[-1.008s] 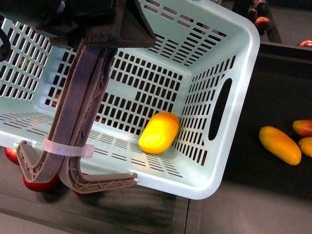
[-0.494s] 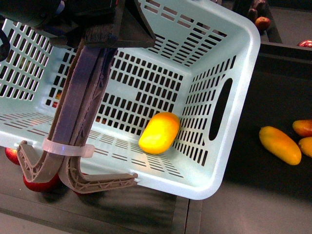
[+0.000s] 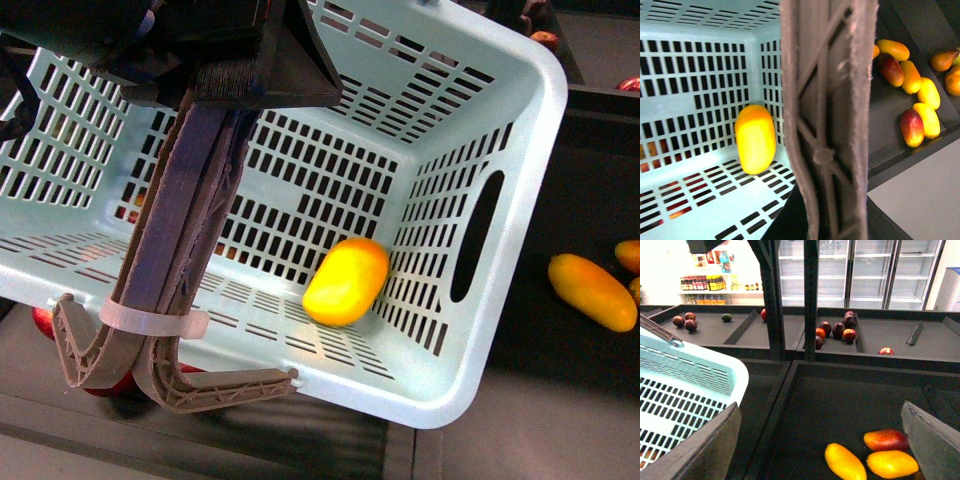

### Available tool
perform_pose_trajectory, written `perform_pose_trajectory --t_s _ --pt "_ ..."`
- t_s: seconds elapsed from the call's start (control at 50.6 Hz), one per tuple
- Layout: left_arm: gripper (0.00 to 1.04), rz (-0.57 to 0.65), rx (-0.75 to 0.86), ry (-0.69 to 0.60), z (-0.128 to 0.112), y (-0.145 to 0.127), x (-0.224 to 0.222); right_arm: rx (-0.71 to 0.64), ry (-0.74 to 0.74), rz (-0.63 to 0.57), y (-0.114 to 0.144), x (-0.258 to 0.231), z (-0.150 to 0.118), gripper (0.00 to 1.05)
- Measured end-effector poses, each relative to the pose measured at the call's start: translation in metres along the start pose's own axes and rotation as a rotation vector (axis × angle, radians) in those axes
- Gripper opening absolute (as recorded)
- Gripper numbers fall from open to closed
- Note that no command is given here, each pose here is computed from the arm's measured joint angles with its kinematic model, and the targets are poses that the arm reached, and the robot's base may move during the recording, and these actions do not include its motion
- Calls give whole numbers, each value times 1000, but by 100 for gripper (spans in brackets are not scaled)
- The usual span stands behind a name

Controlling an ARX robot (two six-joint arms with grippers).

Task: Pick mango and avocado into basket

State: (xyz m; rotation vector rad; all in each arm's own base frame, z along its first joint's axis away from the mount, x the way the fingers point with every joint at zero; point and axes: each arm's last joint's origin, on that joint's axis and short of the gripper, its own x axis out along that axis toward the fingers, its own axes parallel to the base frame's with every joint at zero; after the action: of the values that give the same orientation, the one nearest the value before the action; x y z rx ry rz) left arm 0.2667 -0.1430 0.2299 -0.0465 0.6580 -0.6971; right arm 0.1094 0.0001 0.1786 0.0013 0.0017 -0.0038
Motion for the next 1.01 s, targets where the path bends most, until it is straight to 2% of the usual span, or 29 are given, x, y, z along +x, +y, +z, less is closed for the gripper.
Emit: perform_pose_trajectory --t_s 0.04,0.119,0.474,1.008 --pt "7 0 0 0 0 0 0 0 -3 0 0 0 0 99" --pt "7 -1 -2 0 0 0 0 0 -2 0 0 0 0 96" --pt "7 32 -7 -5 0 3 -1 0 3 2 0 0 -1 97" --pt "7 15 -8 -5 1 3 -1 0 3 4 0 0 -1 97"
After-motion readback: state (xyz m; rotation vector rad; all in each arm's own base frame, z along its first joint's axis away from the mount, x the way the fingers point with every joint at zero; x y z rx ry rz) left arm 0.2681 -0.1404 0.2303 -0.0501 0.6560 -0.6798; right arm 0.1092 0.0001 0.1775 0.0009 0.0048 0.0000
